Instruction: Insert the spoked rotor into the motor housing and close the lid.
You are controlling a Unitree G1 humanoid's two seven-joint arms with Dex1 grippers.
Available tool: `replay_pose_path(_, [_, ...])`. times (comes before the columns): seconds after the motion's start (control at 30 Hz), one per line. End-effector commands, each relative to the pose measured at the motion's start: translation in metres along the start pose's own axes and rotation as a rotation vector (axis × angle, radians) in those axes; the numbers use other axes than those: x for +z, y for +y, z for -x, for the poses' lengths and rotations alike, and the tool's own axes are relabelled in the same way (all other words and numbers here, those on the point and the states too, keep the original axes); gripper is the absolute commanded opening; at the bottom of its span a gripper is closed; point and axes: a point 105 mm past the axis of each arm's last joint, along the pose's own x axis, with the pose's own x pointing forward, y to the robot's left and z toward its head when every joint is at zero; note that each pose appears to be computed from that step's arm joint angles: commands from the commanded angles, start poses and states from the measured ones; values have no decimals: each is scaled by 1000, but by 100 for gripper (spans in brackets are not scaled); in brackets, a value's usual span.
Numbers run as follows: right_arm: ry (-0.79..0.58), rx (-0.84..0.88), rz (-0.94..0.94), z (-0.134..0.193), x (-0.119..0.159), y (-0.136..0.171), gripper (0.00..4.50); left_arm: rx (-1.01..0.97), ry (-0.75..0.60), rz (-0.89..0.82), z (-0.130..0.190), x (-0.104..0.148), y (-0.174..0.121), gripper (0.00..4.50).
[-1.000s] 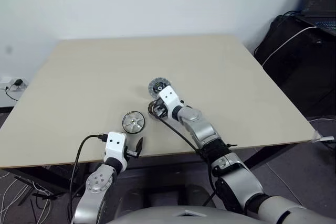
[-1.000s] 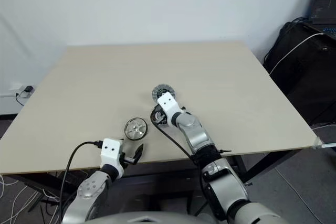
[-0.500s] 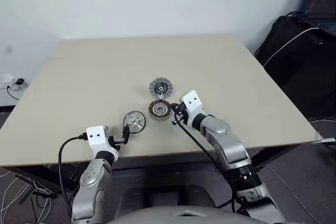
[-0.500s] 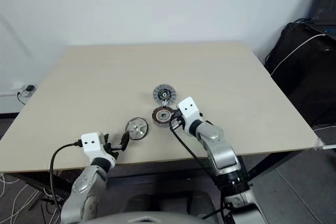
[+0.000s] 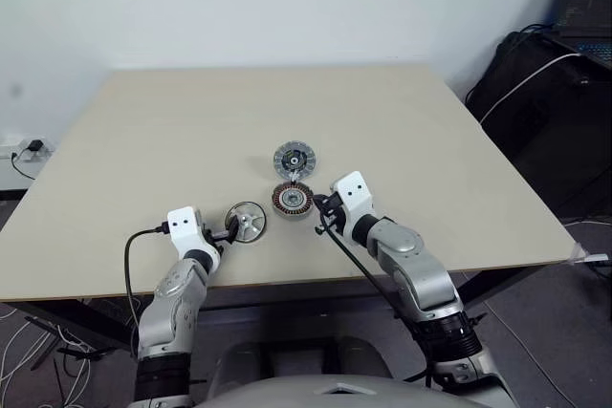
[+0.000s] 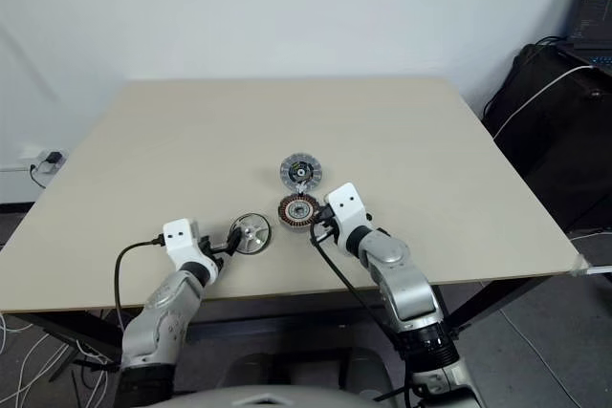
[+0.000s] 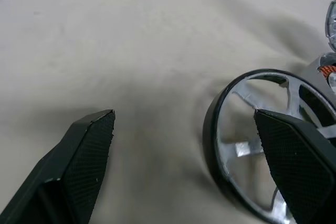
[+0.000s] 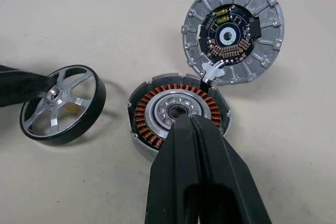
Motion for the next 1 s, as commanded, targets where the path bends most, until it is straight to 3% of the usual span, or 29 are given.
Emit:
replay_pose_path(0.03, [-60, -14, 18, 3, 17, -2, 3, -57, 13, 14, -6, 7, -11, 450])
replay_pose_path(0.43, [-61, -39, 12, 5, 18, -6, 3, -169, 86, 178, 2, 6, -44, 450])
replay_pose_path(0.83, [-51, -33, 10, 2, 16, -5, 3, -168, 34, 527, 21, 7, -54, 450])
replay_pose_path(0.93, [-51, -29, 12, 1, 17, -5, 0, -149, 41, 570, 22, 2, -52, 389])
replay_pose_path(1.0, [-53, -28, 13, 1, 17, -5, 0, -140, 44, 591, 22, 0, -51, 319])
